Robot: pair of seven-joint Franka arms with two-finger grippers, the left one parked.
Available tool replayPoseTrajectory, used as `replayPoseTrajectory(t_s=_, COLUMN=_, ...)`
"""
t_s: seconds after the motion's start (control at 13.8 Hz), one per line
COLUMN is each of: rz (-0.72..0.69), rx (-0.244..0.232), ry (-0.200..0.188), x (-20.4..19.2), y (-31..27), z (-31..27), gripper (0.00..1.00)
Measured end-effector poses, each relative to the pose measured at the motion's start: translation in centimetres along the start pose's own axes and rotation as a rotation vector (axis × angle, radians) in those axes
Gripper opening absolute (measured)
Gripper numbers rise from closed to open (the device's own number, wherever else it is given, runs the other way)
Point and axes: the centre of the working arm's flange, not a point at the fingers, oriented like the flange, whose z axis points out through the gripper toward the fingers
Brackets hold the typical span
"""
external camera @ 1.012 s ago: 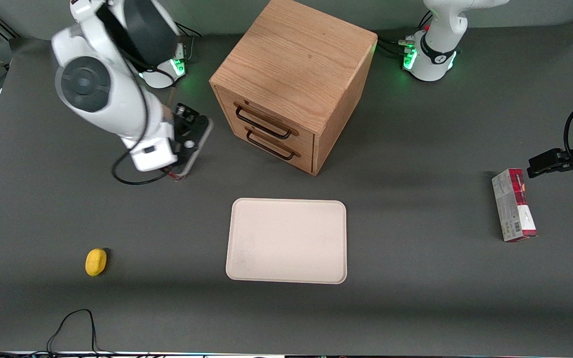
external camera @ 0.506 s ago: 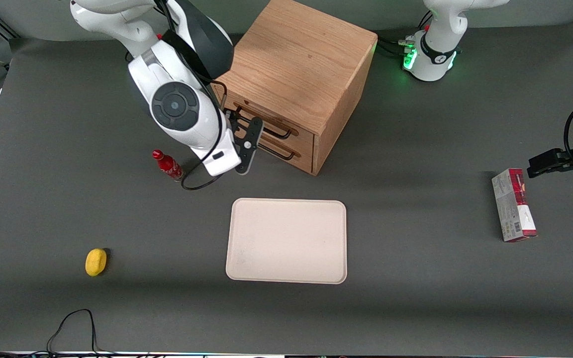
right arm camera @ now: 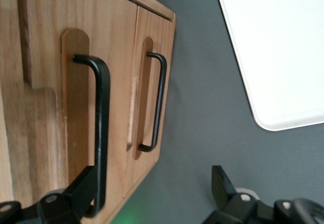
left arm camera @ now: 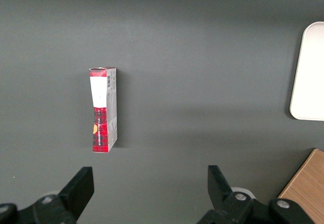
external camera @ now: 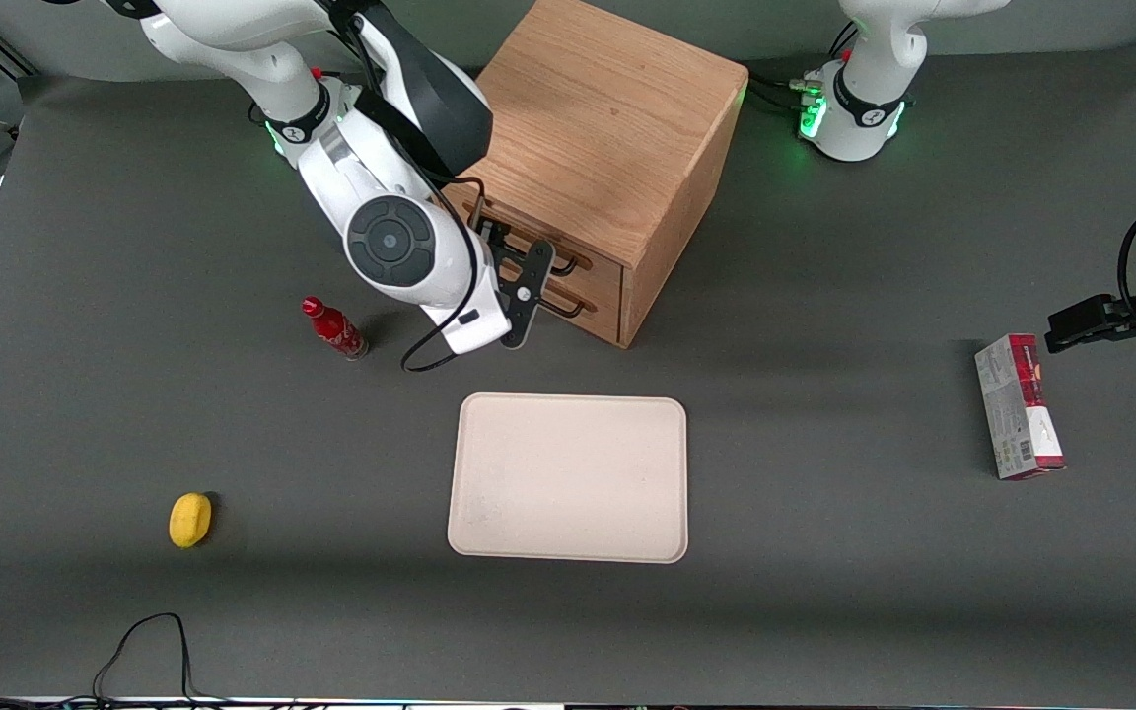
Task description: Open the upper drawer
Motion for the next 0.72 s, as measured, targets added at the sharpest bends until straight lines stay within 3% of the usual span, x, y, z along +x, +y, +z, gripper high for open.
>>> replayPoseTrajectory(t_s=0.14, rz=0.005, rx=0.025, ry=0.007, x=0.6, y=-0.4, z=0.7, gripper=1.0)
replayPoseTrajectory(t_s=0.72, rz=-0.01, rx=0.032, ry=-0.012, x=2.6, y=-1.6, z=3.1, gripper=1.0)
